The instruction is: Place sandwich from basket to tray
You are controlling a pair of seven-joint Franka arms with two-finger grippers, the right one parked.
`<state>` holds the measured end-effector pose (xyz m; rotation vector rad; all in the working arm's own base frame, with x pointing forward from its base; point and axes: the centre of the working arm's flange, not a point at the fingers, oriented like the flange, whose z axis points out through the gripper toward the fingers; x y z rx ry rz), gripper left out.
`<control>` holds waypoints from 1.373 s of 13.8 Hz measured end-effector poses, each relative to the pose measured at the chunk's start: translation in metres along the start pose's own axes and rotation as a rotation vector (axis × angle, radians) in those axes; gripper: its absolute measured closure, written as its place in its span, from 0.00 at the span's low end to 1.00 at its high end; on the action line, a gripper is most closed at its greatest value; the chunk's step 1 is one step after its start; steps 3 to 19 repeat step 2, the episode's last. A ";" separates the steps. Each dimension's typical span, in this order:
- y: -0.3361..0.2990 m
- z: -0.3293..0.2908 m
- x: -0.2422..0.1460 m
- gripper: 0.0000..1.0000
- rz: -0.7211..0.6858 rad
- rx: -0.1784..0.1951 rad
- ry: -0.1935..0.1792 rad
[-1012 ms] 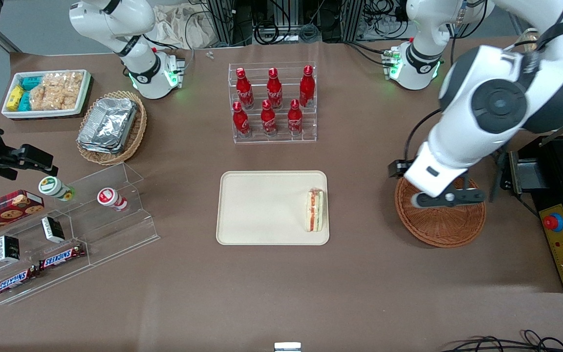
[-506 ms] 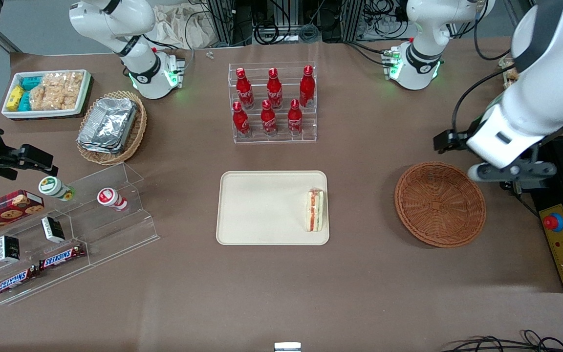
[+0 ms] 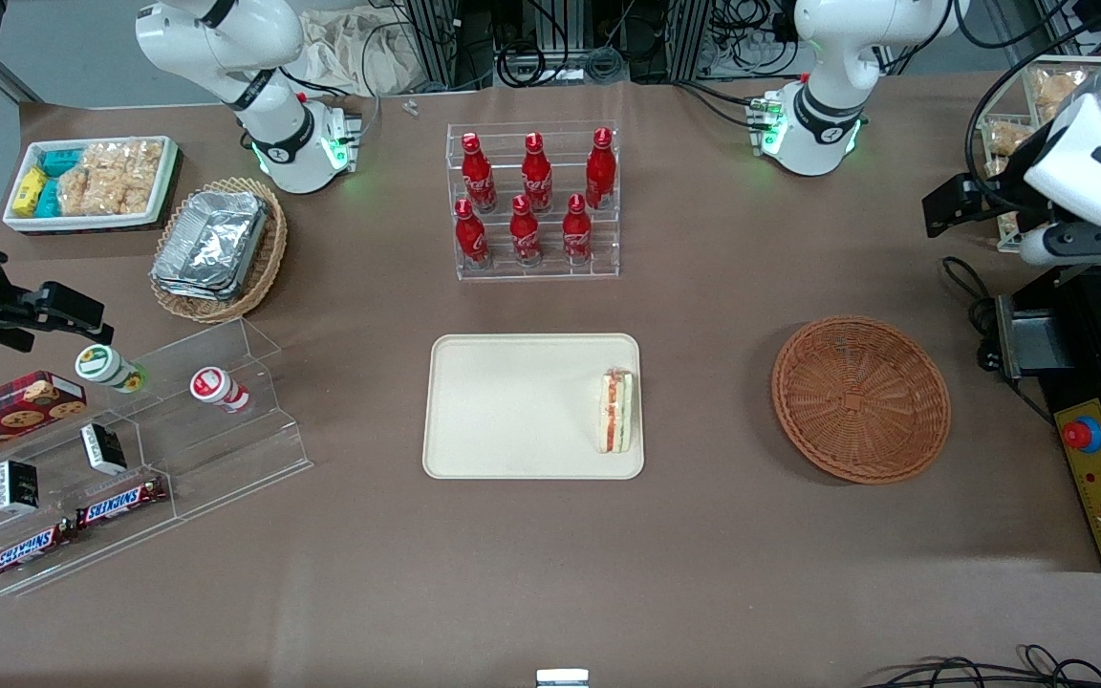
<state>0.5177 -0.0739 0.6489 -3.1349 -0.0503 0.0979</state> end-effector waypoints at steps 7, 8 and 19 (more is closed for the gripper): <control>0.004 0.005 0.000 0.00 0.007 0.000 0.001; 0.004 0.005 0.000 0.00 0.007 0.000 0.001; 0.004 0.005 0.000 0.00 0.007 0.000 0.001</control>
